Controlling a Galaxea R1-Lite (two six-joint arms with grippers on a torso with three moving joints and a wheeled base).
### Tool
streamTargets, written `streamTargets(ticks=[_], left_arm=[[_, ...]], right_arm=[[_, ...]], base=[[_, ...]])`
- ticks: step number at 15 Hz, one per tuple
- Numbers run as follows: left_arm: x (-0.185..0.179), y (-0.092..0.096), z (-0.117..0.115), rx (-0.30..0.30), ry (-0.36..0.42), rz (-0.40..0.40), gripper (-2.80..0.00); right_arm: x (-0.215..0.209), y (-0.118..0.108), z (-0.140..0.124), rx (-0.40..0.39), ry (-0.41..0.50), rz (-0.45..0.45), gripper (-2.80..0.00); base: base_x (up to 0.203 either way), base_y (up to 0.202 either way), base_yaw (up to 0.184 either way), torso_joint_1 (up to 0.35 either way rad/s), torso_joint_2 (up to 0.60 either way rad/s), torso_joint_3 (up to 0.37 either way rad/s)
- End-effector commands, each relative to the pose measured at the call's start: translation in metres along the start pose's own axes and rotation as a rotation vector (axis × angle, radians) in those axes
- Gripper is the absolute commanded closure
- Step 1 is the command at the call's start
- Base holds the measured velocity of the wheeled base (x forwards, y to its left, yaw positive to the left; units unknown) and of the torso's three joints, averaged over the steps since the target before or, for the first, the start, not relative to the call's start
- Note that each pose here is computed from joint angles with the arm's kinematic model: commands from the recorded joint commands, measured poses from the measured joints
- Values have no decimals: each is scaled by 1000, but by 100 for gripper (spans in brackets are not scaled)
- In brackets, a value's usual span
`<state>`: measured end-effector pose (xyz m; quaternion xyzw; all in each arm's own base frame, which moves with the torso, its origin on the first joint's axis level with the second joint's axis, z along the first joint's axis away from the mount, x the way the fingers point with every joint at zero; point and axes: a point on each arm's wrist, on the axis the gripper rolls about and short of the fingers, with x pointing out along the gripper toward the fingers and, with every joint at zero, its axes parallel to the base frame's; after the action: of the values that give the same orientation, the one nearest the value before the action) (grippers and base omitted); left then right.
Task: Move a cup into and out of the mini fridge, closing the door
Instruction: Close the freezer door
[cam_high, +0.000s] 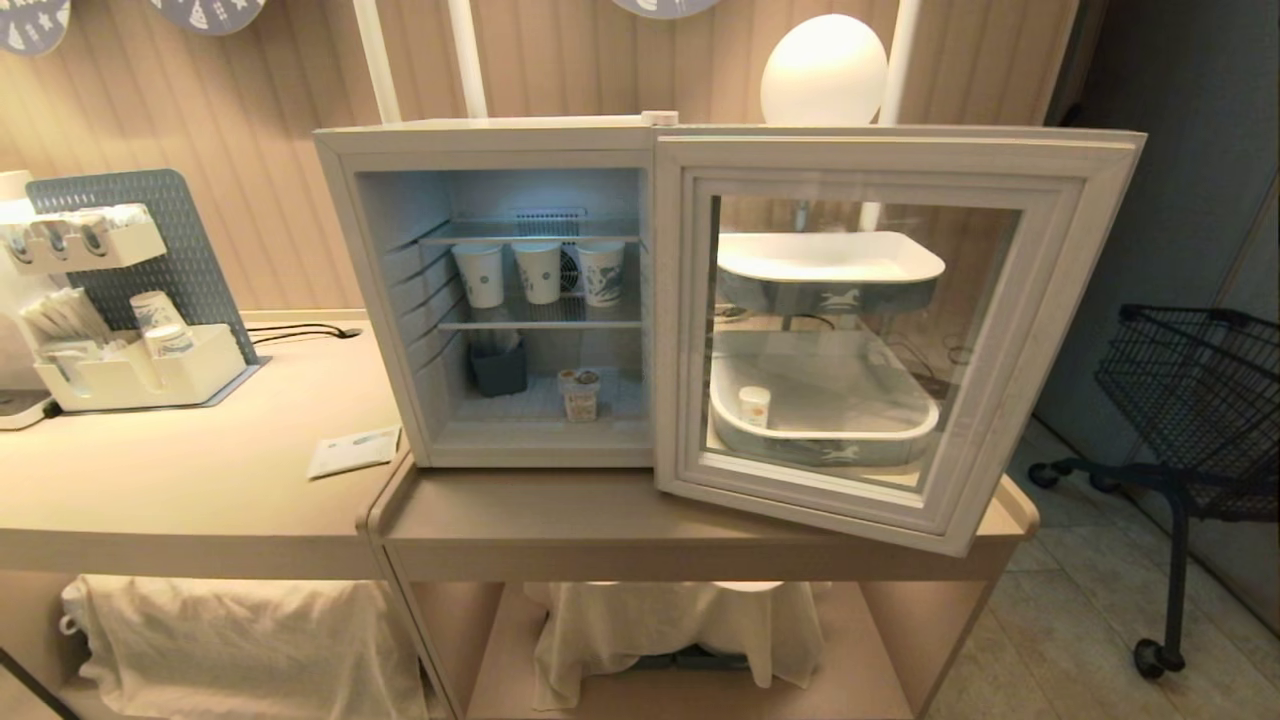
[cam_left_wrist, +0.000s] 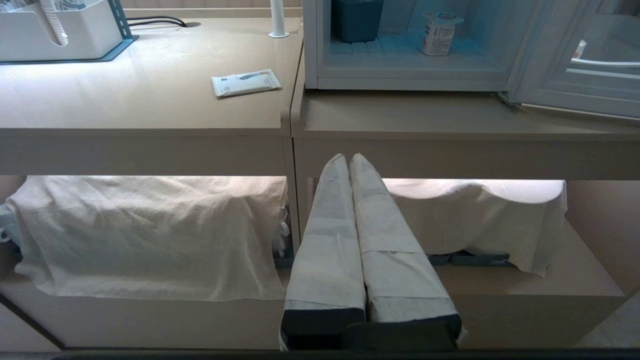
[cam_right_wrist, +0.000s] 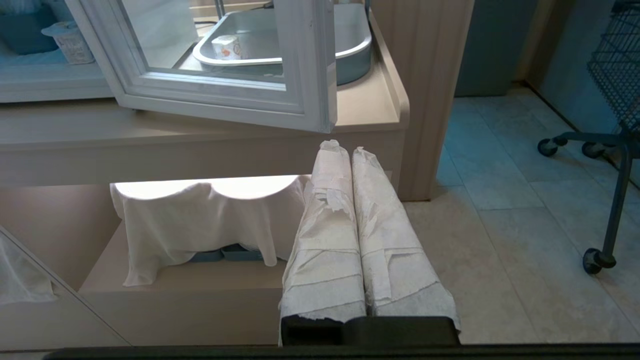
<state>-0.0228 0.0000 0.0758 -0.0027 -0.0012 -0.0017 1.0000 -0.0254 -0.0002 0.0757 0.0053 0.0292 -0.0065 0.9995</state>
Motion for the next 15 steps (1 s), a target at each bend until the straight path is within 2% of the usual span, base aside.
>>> streamTargets(ticks=[1,4,10,13,15], left_arm=[[0,0,0,-1,1,0,0],[0,0,0,-1,1,0,0],[0,0,0,-1,1,0,0],[0,0,0,-1,1,0,0],[0,0,0,-1,1,0,0]], right_arm=[[0,0,0,0,0,0,0],[0,0,0,0,1,0,0],[0,0,0,0,1,0,0],[0,0,0,-2,9,1,0],[-1,0,24,23,9,-7,0]], base=[[0,0,0,0,0,0],[31,0,1,2,-2,1],[169,0,1,4,2,2],[0,0,0,0,0,0],[0,0,0,0,0,0]])
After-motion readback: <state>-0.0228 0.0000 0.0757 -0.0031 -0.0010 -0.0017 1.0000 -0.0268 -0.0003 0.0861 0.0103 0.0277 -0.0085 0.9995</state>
